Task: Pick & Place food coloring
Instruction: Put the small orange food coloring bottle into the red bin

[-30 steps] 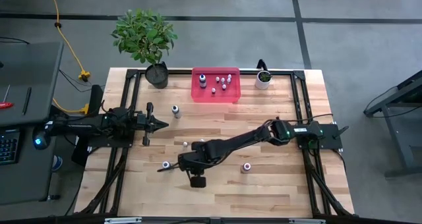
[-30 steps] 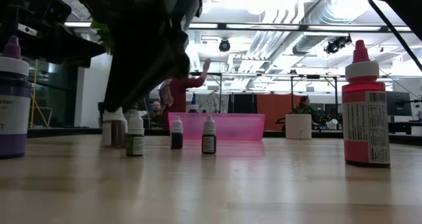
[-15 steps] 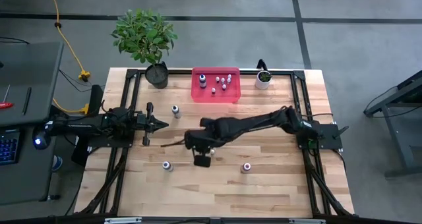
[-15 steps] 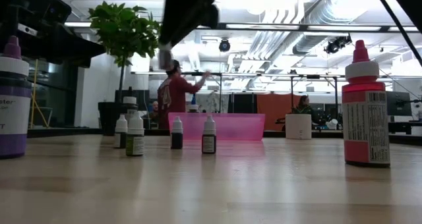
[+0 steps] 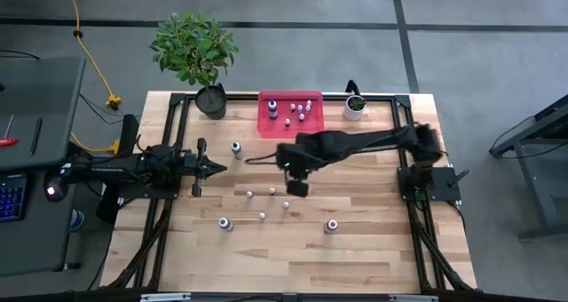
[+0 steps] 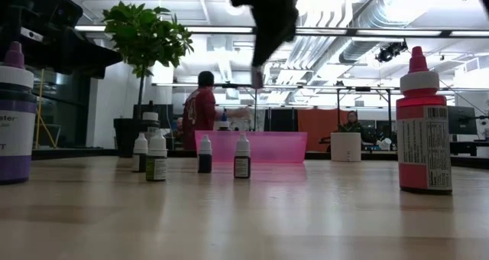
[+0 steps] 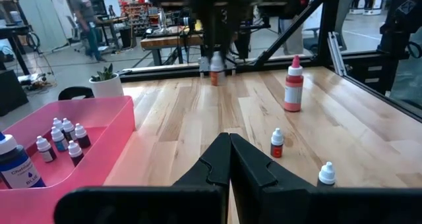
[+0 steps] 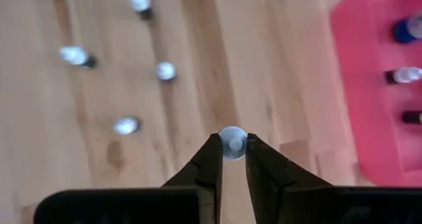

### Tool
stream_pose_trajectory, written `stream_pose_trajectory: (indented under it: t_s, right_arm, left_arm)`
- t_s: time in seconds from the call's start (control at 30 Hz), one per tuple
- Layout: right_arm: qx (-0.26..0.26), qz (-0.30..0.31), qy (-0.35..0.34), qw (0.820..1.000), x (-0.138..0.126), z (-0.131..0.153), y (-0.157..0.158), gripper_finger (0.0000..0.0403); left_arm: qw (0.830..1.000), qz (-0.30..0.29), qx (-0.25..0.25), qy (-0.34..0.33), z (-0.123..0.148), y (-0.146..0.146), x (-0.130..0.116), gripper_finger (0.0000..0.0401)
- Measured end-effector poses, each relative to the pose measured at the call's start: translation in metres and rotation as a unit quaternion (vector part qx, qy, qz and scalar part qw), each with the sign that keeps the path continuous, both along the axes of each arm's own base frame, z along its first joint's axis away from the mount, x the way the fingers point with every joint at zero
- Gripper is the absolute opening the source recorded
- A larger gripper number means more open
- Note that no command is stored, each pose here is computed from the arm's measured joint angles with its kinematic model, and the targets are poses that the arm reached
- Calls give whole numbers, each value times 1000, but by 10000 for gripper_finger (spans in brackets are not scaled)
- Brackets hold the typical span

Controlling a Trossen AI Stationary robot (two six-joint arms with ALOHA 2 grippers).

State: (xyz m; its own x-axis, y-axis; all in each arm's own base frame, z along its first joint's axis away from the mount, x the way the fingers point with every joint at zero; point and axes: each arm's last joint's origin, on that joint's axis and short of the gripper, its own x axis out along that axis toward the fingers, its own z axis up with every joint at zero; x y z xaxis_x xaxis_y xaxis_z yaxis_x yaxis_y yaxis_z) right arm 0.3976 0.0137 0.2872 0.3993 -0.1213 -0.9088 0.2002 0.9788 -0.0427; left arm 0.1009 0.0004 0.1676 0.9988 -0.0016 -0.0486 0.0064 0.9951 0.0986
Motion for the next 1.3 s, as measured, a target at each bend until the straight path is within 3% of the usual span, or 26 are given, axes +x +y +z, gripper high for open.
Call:
stream_pose_trajectory:
  t_s: [0.27,0.43,0.83,1.3]
  right_arm:
    - [12,-81,-26,996,-53,-17,-39,39]
    - [14,-139,-44,989,-68,-20,-72,39]
    - [21,-249,-110,962,-79,-15,-158,39]
    - [49,-339,-104,934,-69,-71,-218,39]
  left_arm:
    - [1000,0,0,0,0,0,0,0]
    - [1000,0,0,0,0,0,0,0]
    - [1000,0,0,0,0,0,0,0]
    - [1000,0,0,0,0,0,0,0]
